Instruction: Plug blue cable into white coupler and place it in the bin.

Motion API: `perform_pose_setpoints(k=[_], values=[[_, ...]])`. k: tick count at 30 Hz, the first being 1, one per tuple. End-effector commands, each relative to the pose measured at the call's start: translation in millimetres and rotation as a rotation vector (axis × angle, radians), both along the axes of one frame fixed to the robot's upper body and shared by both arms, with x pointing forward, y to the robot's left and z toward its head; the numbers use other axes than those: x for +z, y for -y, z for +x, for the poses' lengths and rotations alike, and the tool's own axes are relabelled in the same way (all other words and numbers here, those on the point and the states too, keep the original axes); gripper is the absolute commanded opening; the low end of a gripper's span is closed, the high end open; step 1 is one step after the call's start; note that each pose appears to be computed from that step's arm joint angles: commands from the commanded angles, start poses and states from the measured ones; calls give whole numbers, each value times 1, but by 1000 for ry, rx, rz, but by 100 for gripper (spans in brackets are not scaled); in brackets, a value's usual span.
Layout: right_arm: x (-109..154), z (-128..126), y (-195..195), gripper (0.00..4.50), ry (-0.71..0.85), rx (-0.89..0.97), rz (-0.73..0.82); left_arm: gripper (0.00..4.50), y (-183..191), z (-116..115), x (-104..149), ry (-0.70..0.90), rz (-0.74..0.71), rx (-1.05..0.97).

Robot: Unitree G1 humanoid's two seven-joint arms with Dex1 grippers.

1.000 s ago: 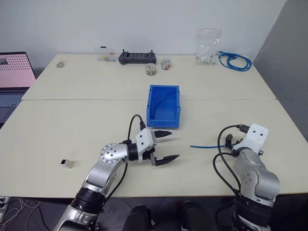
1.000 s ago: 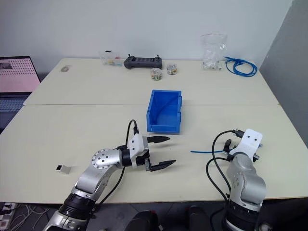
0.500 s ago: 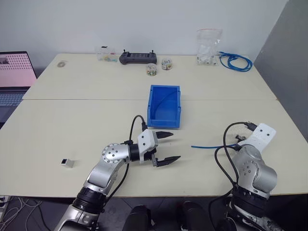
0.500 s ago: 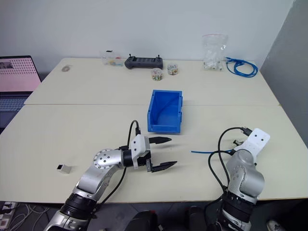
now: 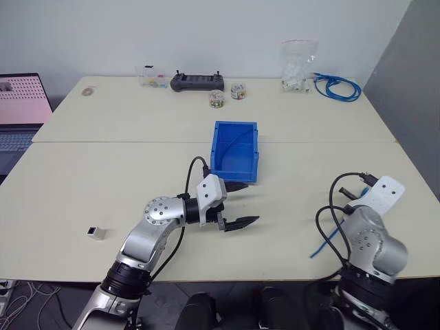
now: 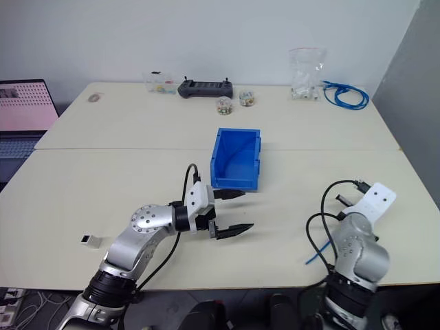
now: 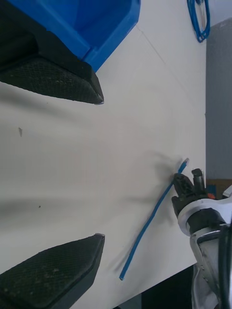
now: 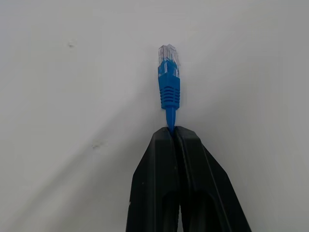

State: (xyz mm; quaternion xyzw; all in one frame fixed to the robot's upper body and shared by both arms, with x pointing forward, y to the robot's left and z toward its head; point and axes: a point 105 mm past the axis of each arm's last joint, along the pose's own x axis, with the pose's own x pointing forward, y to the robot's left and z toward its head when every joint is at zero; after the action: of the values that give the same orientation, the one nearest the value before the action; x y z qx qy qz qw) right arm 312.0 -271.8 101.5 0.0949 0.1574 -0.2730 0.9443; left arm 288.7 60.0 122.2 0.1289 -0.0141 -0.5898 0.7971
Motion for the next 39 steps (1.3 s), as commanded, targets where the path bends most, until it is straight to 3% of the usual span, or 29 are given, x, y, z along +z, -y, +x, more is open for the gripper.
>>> perform_pose_setpoints(k=[1,5,8,14,22,30,39], values=[[29,9,-23,1,66,374,-118,450,-4,-3,16,40,-24,-1],[52,3,-52,1,110,810,-312,450,-13,-6,17,24,-13,12],[64,-20,-98,1,153,1256,-406,450,-26,-10,13,8,18,37],[52,-48,-151,1,129,1793,-513,450,-55,-22,-3,0,151,94],[12,-23,-208,1,43,2066,-571,450,-88,-46,-21,-73,205,230],[0,-12,-253,1,111,2216,-687,450,-131,-64,-35,-121,277,375],[-7,-4,-279,1,163,2255,-756,450,-145,-49,-28,-128,217,447]])
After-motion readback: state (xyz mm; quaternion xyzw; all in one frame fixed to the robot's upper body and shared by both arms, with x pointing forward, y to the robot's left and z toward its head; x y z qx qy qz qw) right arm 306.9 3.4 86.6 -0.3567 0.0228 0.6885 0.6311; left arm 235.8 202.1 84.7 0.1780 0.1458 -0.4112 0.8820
